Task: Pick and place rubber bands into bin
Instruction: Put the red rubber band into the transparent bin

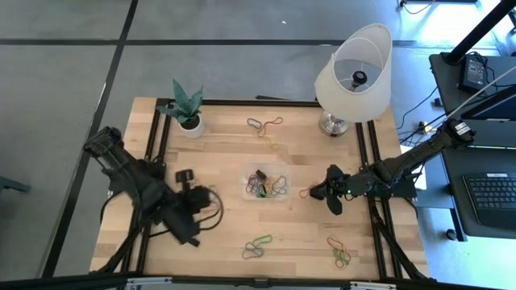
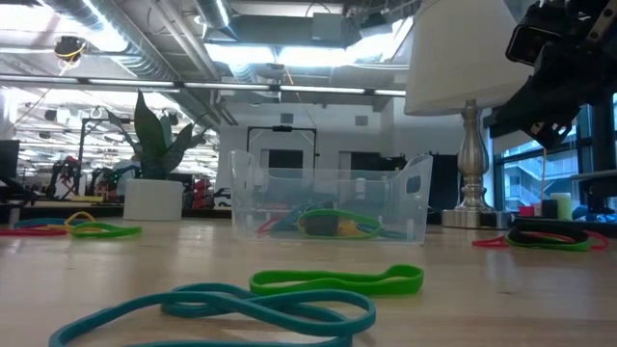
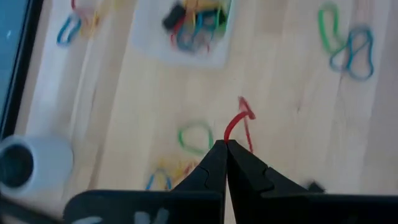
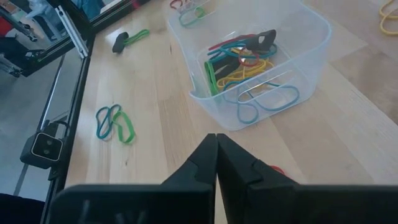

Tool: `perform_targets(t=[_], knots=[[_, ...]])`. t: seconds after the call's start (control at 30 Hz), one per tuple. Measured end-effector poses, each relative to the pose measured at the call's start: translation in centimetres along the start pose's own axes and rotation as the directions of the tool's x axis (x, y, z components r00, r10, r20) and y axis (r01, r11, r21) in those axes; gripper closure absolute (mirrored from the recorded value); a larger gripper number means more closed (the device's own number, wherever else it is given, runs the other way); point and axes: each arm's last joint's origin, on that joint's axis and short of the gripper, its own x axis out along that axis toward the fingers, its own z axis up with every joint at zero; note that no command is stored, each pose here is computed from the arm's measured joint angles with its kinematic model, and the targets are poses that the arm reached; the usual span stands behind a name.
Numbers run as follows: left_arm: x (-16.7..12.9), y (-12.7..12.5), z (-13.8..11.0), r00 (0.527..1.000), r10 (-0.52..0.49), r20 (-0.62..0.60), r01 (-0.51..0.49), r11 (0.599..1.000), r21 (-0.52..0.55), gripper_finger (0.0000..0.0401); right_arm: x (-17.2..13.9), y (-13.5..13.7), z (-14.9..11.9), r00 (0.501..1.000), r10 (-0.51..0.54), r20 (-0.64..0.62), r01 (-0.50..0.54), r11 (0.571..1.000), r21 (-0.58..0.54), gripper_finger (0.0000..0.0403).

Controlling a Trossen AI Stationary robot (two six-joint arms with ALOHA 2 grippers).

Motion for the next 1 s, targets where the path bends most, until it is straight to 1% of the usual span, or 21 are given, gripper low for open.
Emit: perform_targets(t=[0.17,0.3,0.4,0.5,0.7,0.77,0.87,1.0], knots=[[0.6,2.3,4.0,0.996,-0.027,0.089,0.024,0.999,0.035,0.0399,0.0,0.0,0.0,1.000,0.000,0.000,0.000,1.000,0.000,0.0389],[1.5,4.1,7.2,0.982,-0.019,0.189,0.007,0.998,0.066,0.0399,0.0,0.0,0.0,1.000,0.000,0.000,0.000,1.000,-0.003,0.0389],[2.9,5.0,9.5,0.968,-0.032,0.248,0.004,0.994,0.112,0.0399,0.0,0.0,0.0,1.000,-0.001,0.000,0.001,1.000,-0.003,0.0389],[4.9,5.8,11.5,0.961,-0.057,0.272,0.013,0.987,0.163,0.0399,0.0,0.0,0.0,1.000,-0.001,0.000,0.001,1.000,-0.003,0.0389],[10.0,6.8,14.3,0.964,-0.089,0.251,0.034,0.976,0.213,0.0399,0.0,0.0,0.0,1.000,0.000,0.000,0.000,1.000,0.005,0.0389],[11.9,6.9,15.0,0.964,-0.117,0.237,0.062,0.972,0.228,0.0399,0.0,0.0,0.0,1.000,-0.001,0.000,0.001,1.000,0.020,0.0389],[15.0,6.8,15.6,0.972,-0.139,0.189,0.087,0.962,0.257,0.0399,0.0,0.0,0.0,1.000,-0.001,0.000,0.001,1.000,0.023,0.0389],[18.9,6.6,16.1,0.981,-0.130,0.145,0.092,0.965,0.245,0.0398,0.0,0.0,0.0,1.000,-0.002,-0.002,0.002,1.000,0.022,0.0389]])
